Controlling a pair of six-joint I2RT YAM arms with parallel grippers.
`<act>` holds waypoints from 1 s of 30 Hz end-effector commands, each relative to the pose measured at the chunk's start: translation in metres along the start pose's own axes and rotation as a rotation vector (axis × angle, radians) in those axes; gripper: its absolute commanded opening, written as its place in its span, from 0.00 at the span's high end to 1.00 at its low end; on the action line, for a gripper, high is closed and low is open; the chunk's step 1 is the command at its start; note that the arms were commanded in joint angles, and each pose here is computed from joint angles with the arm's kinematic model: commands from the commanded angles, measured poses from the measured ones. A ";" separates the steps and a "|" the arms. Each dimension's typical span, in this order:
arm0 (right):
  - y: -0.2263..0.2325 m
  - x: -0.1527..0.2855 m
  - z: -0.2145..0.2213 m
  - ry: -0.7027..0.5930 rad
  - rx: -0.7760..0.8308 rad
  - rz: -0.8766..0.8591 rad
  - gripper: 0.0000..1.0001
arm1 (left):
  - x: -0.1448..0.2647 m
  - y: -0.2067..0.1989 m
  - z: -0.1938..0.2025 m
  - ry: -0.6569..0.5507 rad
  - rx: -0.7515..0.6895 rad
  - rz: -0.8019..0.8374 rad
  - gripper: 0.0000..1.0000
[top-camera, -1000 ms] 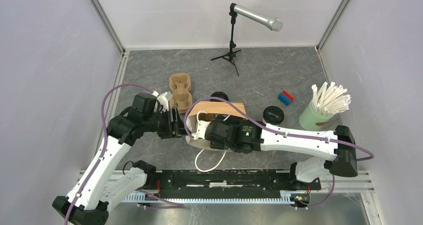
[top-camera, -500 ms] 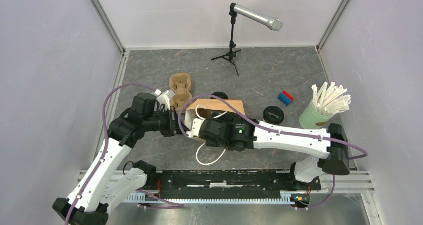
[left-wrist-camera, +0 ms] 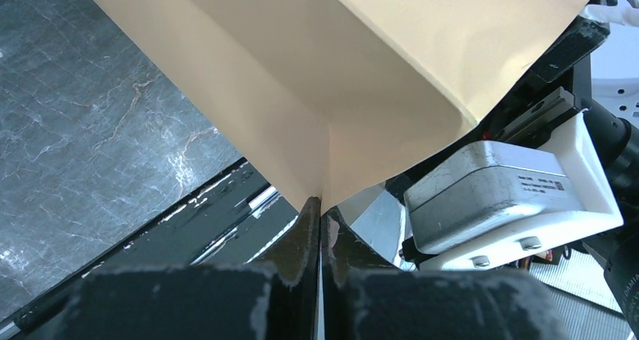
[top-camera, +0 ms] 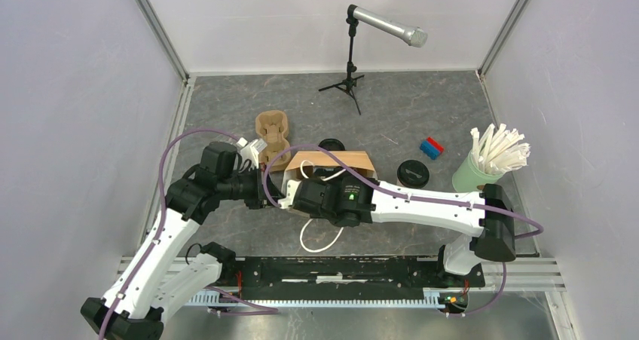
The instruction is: Pack the takeout coffee
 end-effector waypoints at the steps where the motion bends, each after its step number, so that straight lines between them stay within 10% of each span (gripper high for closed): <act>1: -0.009 0.003 0.000 0.012 0.039 0.030 0.40 | 0.001 -0.007 -0.001 -0.007 -0.079 0.053 0.98; 30: -0.020 -0.007 0.032 0.077 0.030 0.041 0.39 | 0.005 -0.019 -0.003 0.014 -0.128 0.094 0.98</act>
Point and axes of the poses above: each gripper's point midway between its finger pads, its own x axis back along the fingers, its own y axis along the line the jaws close on, z = x × y, the point moved 2 cm from there along x, back along the fingers, and after that the axes turned 6 degrees about x, right-handed, at the moved point
